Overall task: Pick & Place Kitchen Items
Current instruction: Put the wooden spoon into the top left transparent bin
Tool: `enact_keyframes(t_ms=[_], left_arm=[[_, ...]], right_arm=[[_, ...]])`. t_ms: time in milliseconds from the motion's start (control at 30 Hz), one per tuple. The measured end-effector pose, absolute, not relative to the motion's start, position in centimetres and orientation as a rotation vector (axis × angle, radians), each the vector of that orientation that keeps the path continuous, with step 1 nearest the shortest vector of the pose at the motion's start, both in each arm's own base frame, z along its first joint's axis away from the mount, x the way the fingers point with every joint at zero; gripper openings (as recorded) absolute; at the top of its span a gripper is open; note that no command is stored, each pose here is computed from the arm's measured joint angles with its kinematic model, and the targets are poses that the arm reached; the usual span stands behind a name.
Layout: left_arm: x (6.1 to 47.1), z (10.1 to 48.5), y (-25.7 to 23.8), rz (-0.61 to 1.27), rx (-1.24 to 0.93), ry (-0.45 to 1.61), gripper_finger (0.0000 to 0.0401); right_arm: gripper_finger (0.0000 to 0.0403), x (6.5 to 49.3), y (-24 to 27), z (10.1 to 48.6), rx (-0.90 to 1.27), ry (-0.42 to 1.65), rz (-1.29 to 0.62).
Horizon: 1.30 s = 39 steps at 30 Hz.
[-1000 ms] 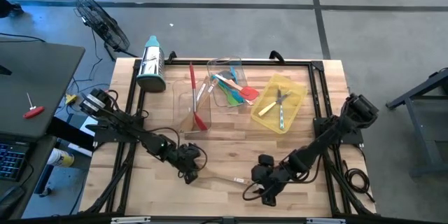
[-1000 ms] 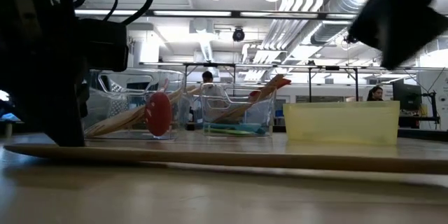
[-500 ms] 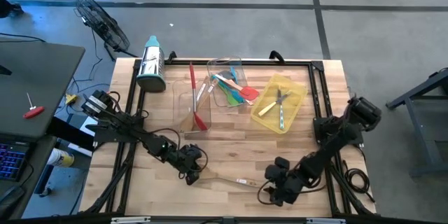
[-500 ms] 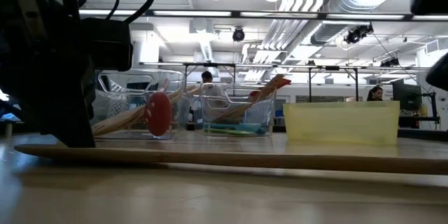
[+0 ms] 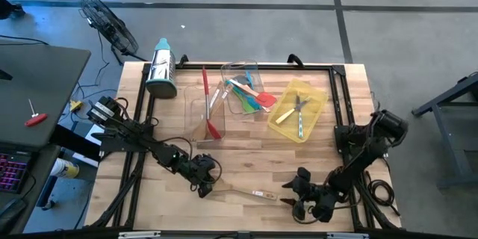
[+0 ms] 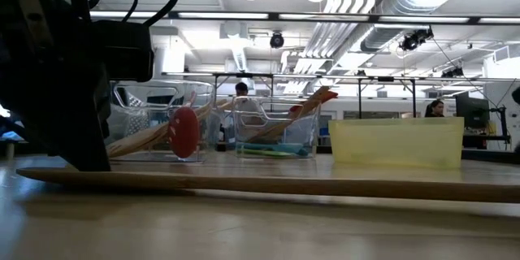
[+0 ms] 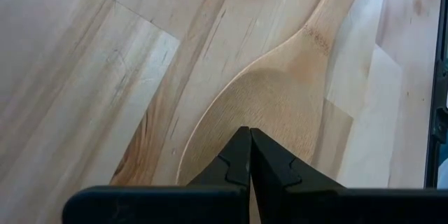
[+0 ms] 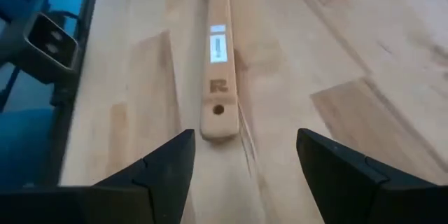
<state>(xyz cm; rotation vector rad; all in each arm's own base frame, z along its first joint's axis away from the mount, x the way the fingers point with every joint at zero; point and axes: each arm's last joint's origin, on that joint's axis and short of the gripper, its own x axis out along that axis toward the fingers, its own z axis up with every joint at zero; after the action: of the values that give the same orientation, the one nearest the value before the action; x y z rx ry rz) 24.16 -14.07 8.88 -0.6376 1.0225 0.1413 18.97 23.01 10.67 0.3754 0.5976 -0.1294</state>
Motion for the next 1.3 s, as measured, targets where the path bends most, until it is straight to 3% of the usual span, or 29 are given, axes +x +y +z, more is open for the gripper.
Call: enact_keyframes(t_ms=[467,1300], left_arm=[[24.2,8.9,-14.0,0.137,-0.633,1.014,0.0],[24.3,8.9,-14.0,0.143,-0.641,1.014,0.0]], right_arm=[[0.0243,20.2,24.4,5.0,0.312,0.422,-0.15],[0.0243,21.4,24.2,4.5,0.209,0.414,-0.146]])
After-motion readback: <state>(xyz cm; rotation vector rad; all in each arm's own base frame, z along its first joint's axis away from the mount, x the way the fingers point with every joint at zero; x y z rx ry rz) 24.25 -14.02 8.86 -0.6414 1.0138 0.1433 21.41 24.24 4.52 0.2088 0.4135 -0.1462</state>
